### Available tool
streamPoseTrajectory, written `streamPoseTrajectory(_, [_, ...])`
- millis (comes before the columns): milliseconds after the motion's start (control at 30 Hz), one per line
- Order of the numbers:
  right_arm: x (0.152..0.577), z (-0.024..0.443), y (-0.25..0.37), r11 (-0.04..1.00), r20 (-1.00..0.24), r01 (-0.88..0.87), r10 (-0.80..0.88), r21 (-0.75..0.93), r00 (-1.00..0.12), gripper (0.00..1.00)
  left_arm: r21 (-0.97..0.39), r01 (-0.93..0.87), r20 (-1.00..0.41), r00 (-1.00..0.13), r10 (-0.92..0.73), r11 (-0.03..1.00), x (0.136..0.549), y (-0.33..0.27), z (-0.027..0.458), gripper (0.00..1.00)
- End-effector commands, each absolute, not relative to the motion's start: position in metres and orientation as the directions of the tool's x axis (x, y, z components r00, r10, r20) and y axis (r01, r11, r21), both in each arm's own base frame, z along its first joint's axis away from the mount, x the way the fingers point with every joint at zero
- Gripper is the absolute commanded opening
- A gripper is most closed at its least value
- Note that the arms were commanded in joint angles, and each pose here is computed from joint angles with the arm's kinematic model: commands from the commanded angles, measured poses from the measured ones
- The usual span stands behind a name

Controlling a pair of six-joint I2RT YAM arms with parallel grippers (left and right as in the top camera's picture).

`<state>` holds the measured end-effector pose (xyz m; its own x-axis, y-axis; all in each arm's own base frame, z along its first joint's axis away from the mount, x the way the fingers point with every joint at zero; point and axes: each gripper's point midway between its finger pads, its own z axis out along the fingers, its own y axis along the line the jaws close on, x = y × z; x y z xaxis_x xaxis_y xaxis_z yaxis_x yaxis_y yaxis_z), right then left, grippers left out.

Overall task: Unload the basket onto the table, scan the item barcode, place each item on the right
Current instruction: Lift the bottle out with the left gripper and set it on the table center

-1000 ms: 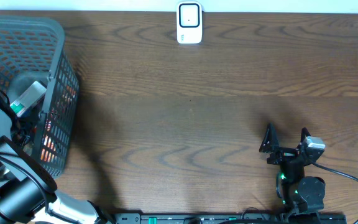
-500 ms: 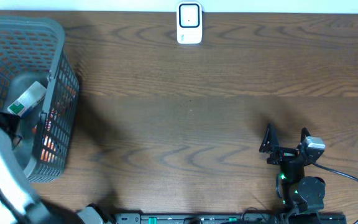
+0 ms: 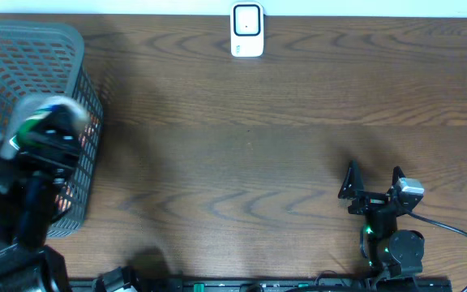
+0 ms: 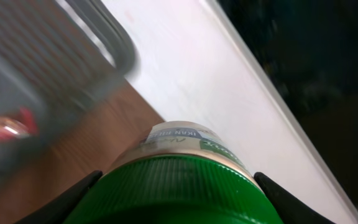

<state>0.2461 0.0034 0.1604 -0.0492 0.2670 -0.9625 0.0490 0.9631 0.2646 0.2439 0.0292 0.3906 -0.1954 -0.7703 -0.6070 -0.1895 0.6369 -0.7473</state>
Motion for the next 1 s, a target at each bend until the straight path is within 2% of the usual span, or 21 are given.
streamPoseTrajectory(0, [0.246, 0.160, 0.004, 0.962, -0.961, 0.047, 0.272, 0.270, -0.050, 0.99, -0.750, -0.075, -0.588, -0.380, -0.714, 0.657, 0.258, -0.017, 0.380, 0.65])
streamPoseTrajectory(100, [0.246, 0.160, 0.004, 0.962, -0.961, 0.047, 0.272, 0.270, -0.050, 0.99, -0.711, -0.052, -0.587, -0.504, -0.634, 0.701, 0.273, -0.043, 0.353, 0.65])
streamPoseTrajectory(267, [0.246, 0.160, 0.004, 0.962, -0.961, 0.047, 0.272, 0.270, -0.050, 0.99, -0.569, 0.008, -0.585, -0.706, -0.398, 0.823, 0.306, -0.098, 0.291, 0.65])
streamPoseTrajectory(467, [0.246, 0.160, 0.004, 0.962, -0.961, 0.047, 0.272, 0.270, -0.050, 0.99, -0.337, 0.164, -0.545, -0.837, -0.051, 0.927, 0.327, -0.156, 0.206, 0.65])
streamPoseTrajectory(500, [0.246, 0.160, 0.004, 0.962, -0.961, 0.047, 0.272, 0.270, -0.050, 0.99, -0.289, 0.250, -0.529, -0.846, 0.064, 0.924, 0.329, -0.174, 0.185, 0.65])
streamPoseTrajectory(533, [0.246, 0.160, 0.004, 0.962, -0.961, 0.047, 0.272, 0.270, -0.050, 0.99, -0.275, 0.281, -0.522, -0.847, 0.103, 0.920, 0.329, -0.180, 0.178, 0.65])
streamPoseTrajectory(567, [0.246, 0.160, 0.004, 0.962, -0.961, 0.047, 0.272, 0.270, -0.050, 0.99, -0.219, 0.399, -0.502, -0.829, 0.247, 0.890, 0.327, -0.202, 0.153, 0.65])
streamPoseTrajectory(667, [0.246, 0.160, 0.004, 0.962, -0.961, 0.047, 0.272, 0.270, -0.050, 0.99, -0.133, 0.538, -0.472, -0.773, 0.424, 0.832, 0.324, -0.223, 0.121, 0.65])
streamPoseTrajectory(800, [0.246, 0.160, 0.004, 0.962, -0.961, 0.047, 0.272, 0.270, -0.050, 0.99, -0.030, 0.617, -0.400, -0.729, 0.556, 0.786, 0.324, -0.228, 0.082, 0.66])
streamPoseTrajectory(967, [0.246, 0.160, 0.004, 0.962, -0.961, 0.047, 0.272, 0.270, -0.050, 0.99, 0.000, 0.691, -0.329, -0.683, 0.652, 0.723, 0.324, -0.231, 0.044, 0.66])
